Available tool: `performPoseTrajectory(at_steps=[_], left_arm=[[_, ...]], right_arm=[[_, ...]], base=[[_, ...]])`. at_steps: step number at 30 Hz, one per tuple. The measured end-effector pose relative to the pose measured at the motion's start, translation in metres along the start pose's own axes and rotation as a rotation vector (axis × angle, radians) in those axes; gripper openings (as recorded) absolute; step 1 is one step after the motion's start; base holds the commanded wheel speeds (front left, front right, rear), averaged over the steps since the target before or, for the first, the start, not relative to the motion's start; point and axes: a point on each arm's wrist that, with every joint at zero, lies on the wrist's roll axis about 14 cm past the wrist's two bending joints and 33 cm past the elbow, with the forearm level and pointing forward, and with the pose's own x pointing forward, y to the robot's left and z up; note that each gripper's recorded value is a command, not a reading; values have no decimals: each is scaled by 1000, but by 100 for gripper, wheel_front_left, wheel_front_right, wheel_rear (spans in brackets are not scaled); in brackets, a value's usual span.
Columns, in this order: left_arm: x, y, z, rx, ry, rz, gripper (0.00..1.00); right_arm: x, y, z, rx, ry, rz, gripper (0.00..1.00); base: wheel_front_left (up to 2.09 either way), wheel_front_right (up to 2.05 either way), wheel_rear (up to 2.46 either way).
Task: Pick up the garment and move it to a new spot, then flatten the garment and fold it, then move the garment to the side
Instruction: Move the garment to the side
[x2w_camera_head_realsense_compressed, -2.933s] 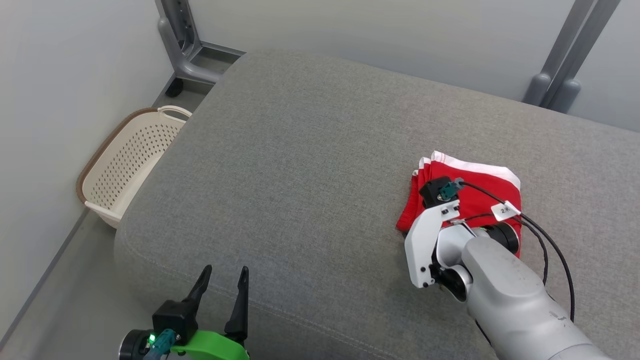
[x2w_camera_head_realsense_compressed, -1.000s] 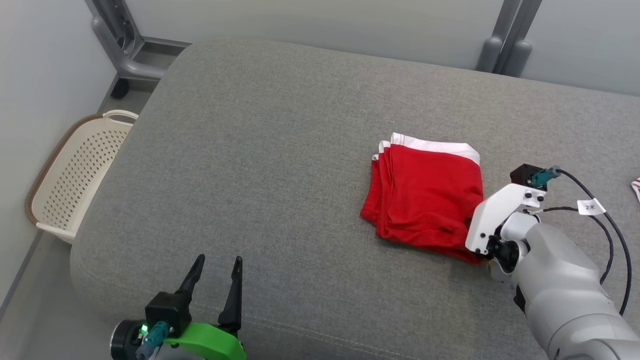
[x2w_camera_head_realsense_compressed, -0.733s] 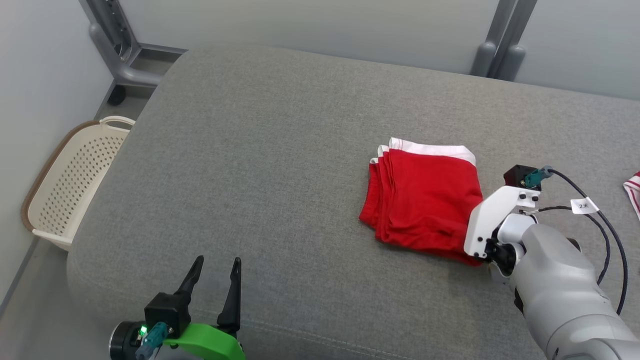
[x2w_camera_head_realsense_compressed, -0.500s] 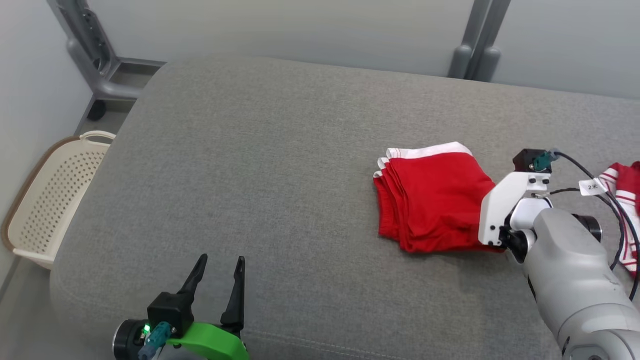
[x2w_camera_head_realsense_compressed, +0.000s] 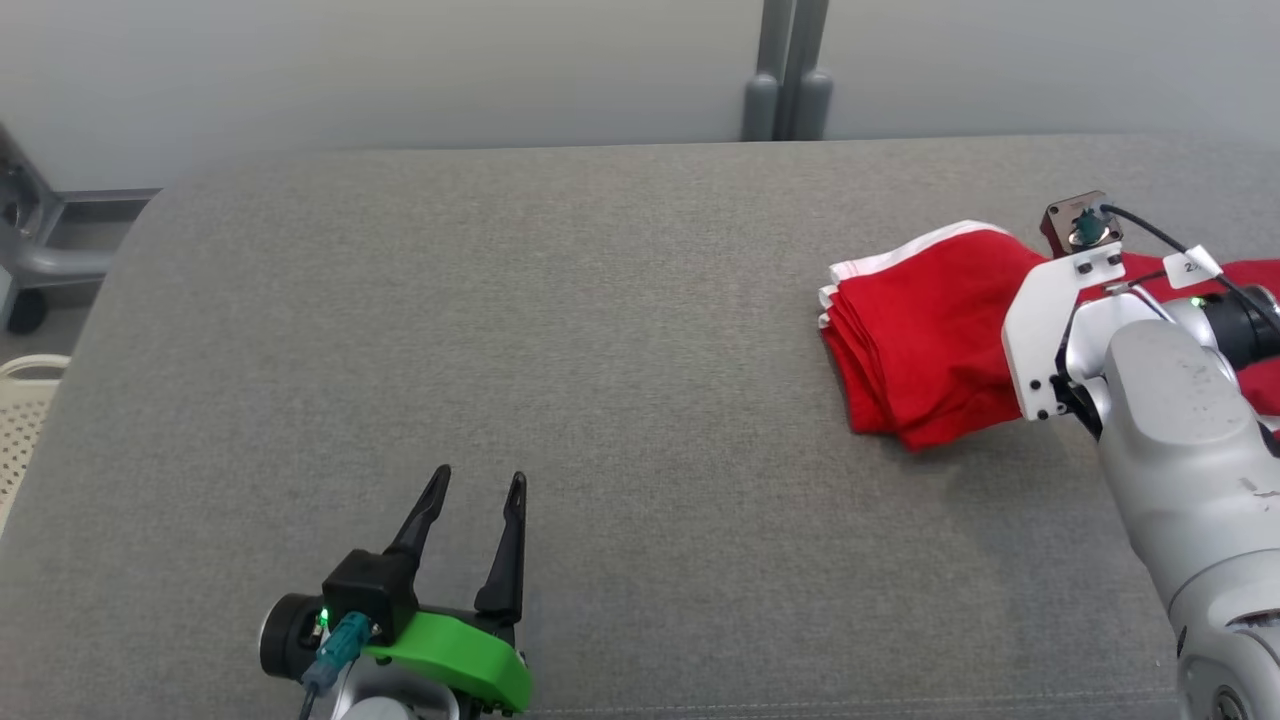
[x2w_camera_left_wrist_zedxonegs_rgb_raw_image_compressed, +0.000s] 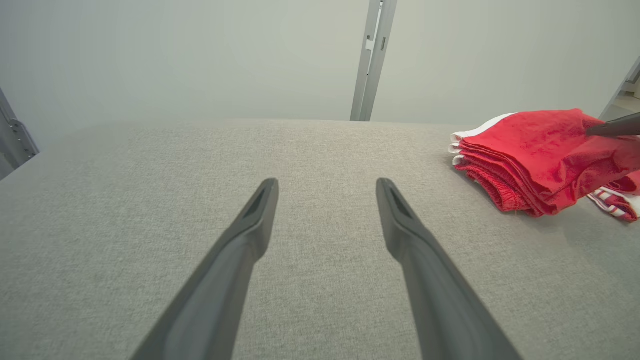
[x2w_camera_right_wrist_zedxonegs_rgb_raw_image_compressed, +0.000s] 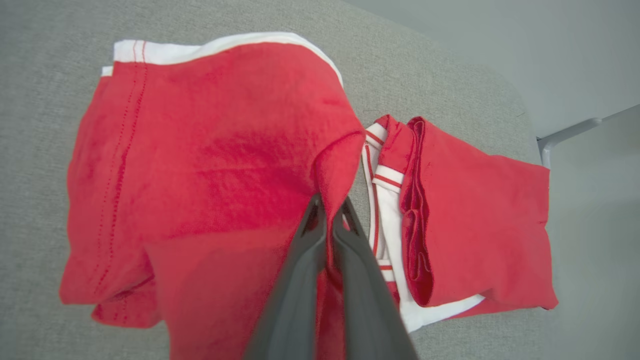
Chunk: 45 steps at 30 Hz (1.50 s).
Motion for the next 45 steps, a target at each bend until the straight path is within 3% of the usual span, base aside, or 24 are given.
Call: performPoseTrajectory(at_steps=[8, 19, 32, 33, 34, 35, 39, 45], left_arm=[[29, -34, -5, -10, 12, -121, 100], [45, -39, -23, -15, 57, -158, 100], [41, -24, -32, 20, 88, -141, 100], [41, -22, -32, 24, 91, -139, 100], [41, -21, -32, 27, 92, -137, 100], [41, -19, -32, 28, 95, -134, 100], [38, -13, -35, 31, 106, -117, 100], [35, -3, -35, 36, 105, -88, 100]], right_arm=[[-6, -61, -3, -128, 5, -139, 0], [-9, -133, -15, -216, 61, -278, 0], [-7, -167, -41, -252, 138, -339, 0], [-7, -170, -43, -268, 145, -347, 13], [-6, -173, -45, -278, 148, -354, 53], [-5, -178, -47, -284, 154, -364, 100], [-2, -192, -44, -264, 116, -396, 100], [13, -166, -41, -245, 48, -351, 100]], base=[[0, 0, 0], [0, 0, 0], [0, 0, 0], [0, 0, 0], [0, 0, 0], [0, 0, 0], [0, 0, 0], [0, 0, 0]])
